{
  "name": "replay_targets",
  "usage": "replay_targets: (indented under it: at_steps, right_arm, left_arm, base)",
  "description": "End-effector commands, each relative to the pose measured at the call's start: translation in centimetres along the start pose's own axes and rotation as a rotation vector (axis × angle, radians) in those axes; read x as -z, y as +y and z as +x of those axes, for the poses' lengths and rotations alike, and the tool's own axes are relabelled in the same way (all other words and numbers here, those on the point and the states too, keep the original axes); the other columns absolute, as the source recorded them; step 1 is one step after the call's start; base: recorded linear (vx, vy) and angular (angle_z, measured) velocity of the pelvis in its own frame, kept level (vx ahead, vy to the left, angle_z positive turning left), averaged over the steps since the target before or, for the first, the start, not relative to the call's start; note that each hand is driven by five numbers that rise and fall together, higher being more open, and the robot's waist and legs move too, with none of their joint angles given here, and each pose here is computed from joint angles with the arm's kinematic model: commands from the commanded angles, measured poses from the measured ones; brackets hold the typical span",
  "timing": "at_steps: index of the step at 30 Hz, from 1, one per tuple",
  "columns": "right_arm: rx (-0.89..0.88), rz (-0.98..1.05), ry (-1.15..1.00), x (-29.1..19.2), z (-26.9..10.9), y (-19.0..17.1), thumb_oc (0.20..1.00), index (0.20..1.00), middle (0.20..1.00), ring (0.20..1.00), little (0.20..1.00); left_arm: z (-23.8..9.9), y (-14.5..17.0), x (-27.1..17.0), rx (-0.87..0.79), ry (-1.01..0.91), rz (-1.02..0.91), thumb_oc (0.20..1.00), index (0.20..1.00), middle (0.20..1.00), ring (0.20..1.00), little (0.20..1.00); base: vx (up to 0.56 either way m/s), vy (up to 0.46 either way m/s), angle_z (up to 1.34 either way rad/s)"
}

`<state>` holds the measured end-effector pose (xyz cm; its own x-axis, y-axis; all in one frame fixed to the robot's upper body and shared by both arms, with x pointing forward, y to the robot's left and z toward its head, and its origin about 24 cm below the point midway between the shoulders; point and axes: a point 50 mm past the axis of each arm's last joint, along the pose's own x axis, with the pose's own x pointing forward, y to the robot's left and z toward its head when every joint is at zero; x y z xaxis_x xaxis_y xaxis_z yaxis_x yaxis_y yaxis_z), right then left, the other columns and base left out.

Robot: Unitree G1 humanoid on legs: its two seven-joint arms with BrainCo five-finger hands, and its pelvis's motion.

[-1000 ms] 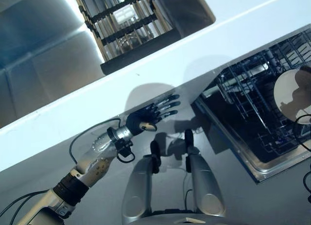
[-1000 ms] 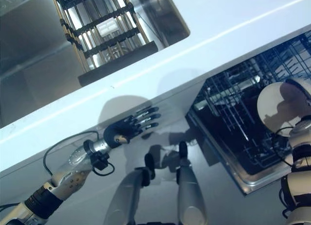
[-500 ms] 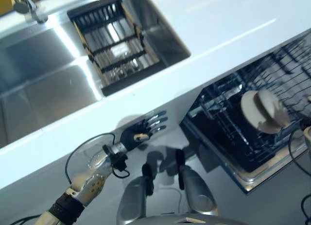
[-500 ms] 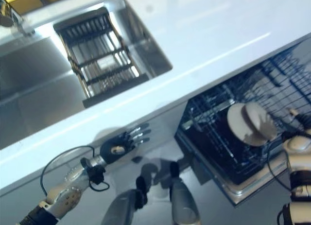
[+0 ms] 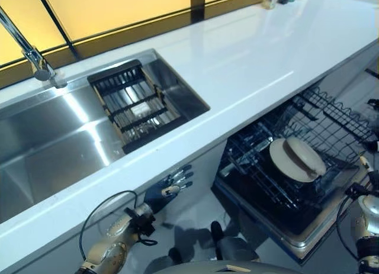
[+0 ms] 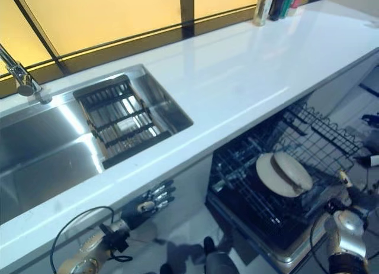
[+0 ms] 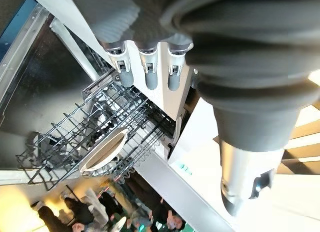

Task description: Pick up plates and place into dishwasher.

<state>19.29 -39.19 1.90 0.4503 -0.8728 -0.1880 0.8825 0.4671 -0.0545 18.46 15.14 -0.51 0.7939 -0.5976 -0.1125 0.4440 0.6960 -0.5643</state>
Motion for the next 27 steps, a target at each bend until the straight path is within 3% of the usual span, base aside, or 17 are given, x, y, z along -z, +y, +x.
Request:
replay_targets:
  at_steps: [1, 9, 18, 27]
  right_arm:
    - [0.033, 0.07, -0.066, -2.6, 1.4, -0.4, 1.0, 1.0, 1.0, 1.0, 1.0]
    - [0.054, 0.136, 0.004, -1.4, 2.0, -1.2, 1.0, 1.0, 1.0, 1.0, 1.0]
    - [0.036, 0.553, 0.02, -6.1, 4.9, -0.2, 1.0, 1.0, 1.0, 1.0, 1.0]
    - [-0.09, 0.756, 0.03, -8.4, 5.9, 0.9, 1.0, 1.0, 1.0, 1.0, 1.0]
  left_arm:
    - [2.7, -2.9, -5.6, 0.151, -0.284, 0.109, 1.0, 1.0, 1.0, 1.0, 1.0]
    - [2.9, -4.0, -7.5, 0.187, -0.361, 0.126, 1.0, 1.0, 1.0, 1.0, 1.0]
    - [4.7, -7.8, -10.6, 0.364, -0.461, 0.127, 1.0, 1.0, 1.0, 1.0, 1.0]
    - [5.1, -10.0, -11.3, 0.481, -0.473, 0.118, 1.0, 1.0, 1.0, 1.0, 1.0]
  base:
    - [0.0, 0.0, 0.0]
    - [-0.02, -0.012, 0.0]
    - [-0.16, 0.029, 0.01]
    - [-0.08, -0.004, 0.0]
